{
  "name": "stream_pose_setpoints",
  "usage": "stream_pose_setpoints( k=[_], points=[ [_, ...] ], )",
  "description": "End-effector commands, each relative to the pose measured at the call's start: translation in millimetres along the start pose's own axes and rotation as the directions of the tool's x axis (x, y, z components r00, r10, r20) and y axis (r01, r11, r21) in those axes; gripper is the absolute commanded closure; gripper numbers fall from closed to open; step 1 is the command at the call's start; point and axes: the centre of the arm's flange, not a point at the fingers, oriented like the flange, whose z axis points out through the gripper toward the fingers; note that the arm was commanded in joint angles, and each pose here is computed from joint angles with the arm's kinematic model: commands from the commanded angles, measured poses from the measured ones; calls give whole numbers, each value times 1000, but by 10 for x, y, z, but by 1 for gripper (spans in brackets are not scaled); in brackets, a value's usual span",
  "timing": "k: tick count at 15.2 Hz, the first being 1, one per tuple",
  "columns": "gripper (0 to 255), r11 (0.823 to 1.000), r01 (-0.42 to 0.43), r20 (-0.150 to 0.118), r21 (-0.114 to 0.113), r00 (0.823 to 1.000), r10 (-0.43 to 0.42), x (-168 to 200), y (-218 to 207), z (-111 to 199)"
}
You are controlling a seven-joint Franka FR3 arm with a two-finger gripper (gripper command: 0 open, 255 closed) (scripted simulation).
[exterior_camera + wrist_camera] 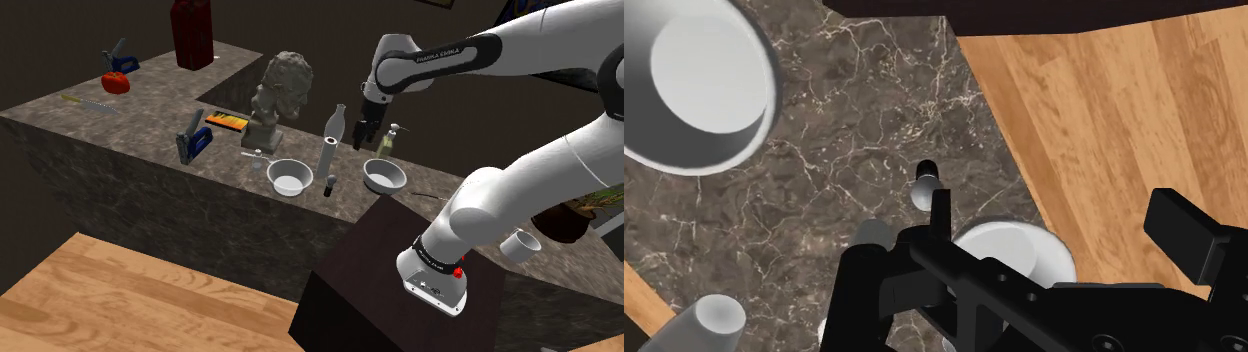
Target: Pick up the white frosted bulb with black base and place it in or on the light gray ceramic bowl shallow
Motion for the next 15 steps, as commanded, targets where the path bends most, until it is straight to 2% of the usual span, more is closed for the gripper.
stream_pose_setpoints(
  k=[1, 15],
  points=[
    [0, 1000, 7, 4, 8, 1000, -7, 142, 84, 203],
    [0, 996, 53, 41, 73, 998, -56, 1096, 686, 1746]
  ],
)
